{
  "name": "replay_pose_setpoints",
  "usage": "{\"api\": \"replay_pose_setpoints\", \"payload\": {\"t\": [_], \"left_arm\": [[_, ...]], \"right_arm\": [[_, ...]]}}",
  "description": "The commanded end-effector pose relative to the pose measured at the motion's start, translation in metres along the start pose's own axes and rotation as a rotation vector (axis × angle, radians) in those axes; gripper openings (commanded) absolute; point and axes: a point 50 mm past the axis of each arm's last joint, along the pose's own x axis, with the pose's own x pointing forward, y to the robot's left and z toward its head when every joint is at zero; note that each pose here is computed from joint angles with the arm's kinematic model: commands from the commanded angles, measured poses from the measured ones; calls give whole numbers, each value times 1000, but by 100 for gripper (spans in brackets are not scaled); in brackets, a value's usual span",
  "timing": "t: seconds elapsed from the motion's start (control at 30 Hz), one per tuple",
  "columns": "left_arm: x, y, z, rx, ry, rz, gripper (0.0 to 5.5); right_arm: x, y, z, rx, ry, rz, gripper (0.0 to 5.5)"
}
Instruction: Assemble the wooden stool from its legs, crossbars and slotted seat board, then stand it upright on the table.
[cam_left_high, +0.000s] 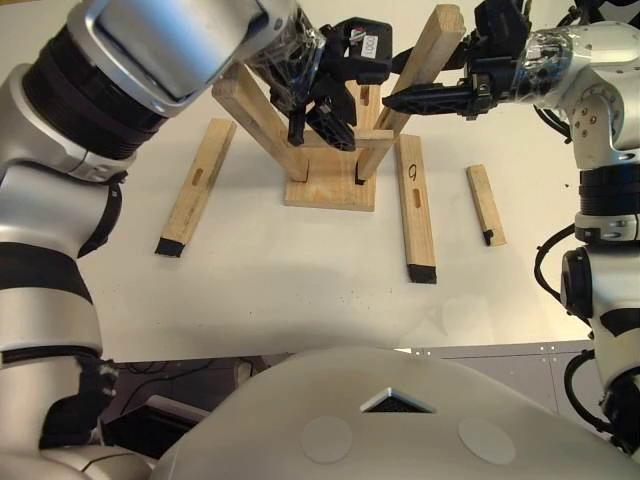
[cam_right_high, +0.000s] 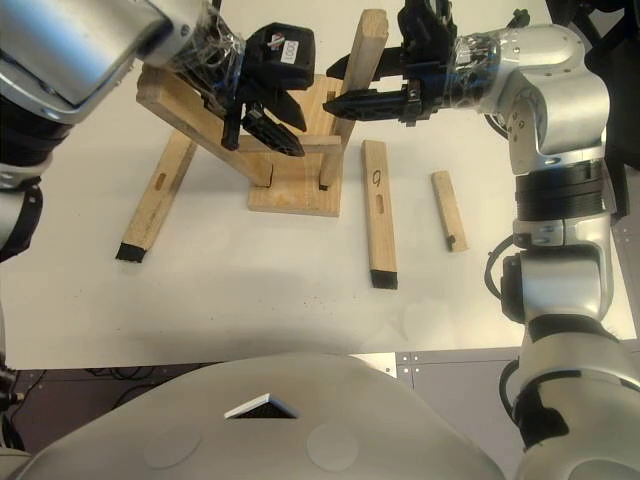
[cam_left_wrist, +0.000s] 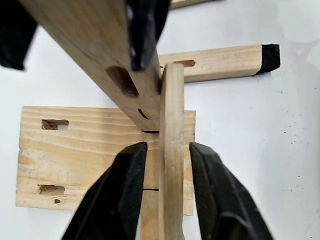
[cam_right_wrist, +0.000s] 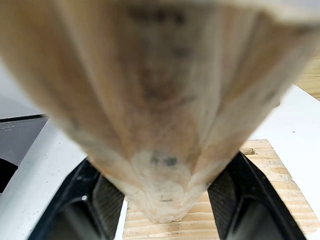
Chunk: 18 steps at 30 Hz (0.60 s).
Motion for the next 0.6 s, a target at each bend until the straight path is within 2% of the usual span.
{"api": "replay_pose_setpoints", "payload": {"t": [0.03,0.17,0.6], "left_arm": [[13,2,-13,1,51,16,92],[23,4,-24,13,84,44,53],[12,-2,-75,-99,156,62,46]], "right_arm": [[2,0,-13,32,62,-22,204],[0,0,-13,37,70,-14,204],[-28,1,-35,125,144,-29,204]]}}
